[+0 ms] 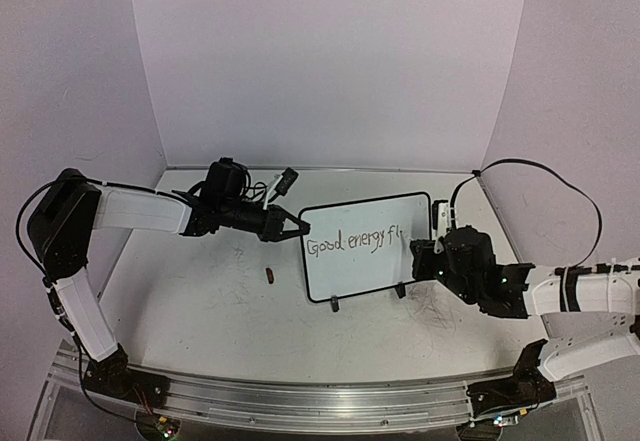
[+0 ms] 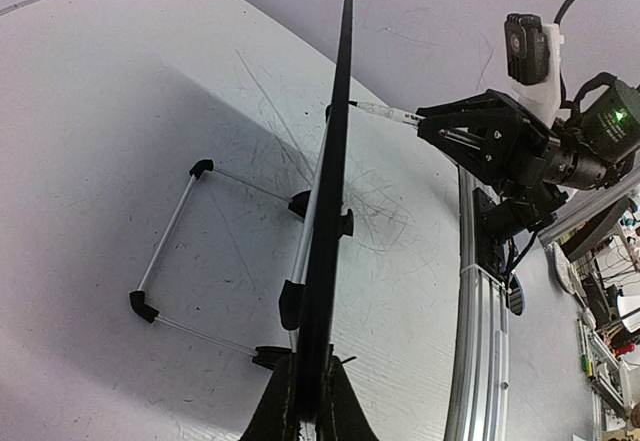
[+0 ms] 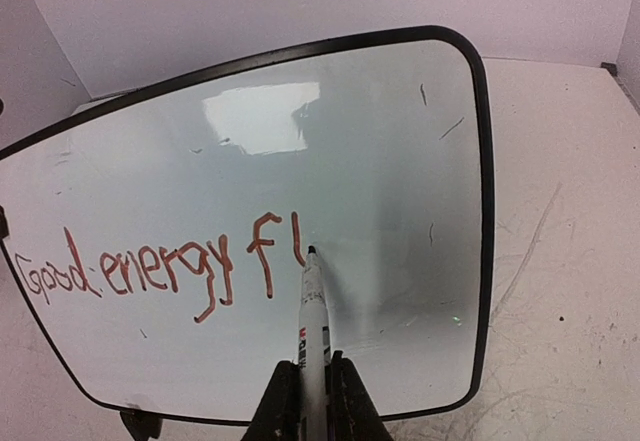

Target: Write a sentence on the whiteboard

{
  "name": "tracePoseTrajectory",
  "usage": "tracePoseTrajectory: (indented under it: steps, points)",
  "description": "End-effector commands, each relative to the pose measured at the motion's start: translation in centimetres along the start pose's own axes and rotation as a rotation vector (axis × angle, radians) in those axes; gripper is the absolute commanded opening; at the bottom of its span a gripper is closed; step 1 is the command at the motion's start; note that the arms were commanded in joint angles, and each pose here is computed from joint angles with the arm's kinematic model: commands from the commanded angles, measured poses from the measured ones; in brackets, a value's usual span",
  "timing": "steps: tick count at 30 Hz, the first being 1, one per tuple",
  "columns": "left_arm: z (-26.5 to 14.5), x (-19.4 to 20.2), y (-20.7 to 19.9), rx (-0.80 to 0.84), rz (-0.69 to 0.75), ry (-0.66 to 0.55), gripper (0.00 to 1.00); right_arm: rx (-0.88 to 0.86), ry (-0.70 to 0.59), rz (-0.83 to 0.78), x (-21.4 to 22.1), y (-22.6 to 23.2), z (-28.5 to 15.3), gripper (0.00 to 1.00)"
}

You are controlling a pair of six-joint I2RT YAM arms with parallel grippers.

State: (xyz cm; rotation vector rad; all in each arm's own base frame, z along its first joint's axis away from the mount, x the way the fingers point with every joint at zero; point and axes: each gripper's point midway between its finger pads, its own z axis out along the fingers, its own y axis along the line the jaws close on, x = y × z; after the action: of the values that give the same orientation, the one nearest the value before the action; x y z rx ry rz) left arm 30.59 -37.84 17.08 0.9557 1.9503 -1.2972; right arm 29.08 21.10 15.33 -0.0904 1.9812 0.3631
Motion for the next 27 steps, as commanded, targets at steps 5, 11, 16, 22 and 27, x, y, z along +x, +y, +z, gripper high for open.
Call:
tracePoseTrajectory:
  steps: [5,11,16,22,27]
  points:
    - [-0.1,0.7,0.4,-0.042,0.004,0.023,0.00,0.019,-0.062,0.022,-2.5,0.4,0.5,0.00]
    - [-0.1,0.7,0.4,-0.043,0.006,0.022,0.00,0.009,-0.038,0.025,-1.6,0.3,0.5,0.00]
    - [-0.1,0.7,0.4,-0.043,0.005,0.022,0.00,0.006,-0.022,0.027,-1.0,0.1,0.2,0.00]
    - [-0.1,0.7,0.4,-0.043,0.004,0.023,0.00,-0.002,0.006,0.022,0.0,0.0,0.3,0.00]
    - [0.0,0.8,0.4,-0.044,0.003,0.024,0.00,0.003,0.020,0.028,0.5,-0.2,0.3,0.00]
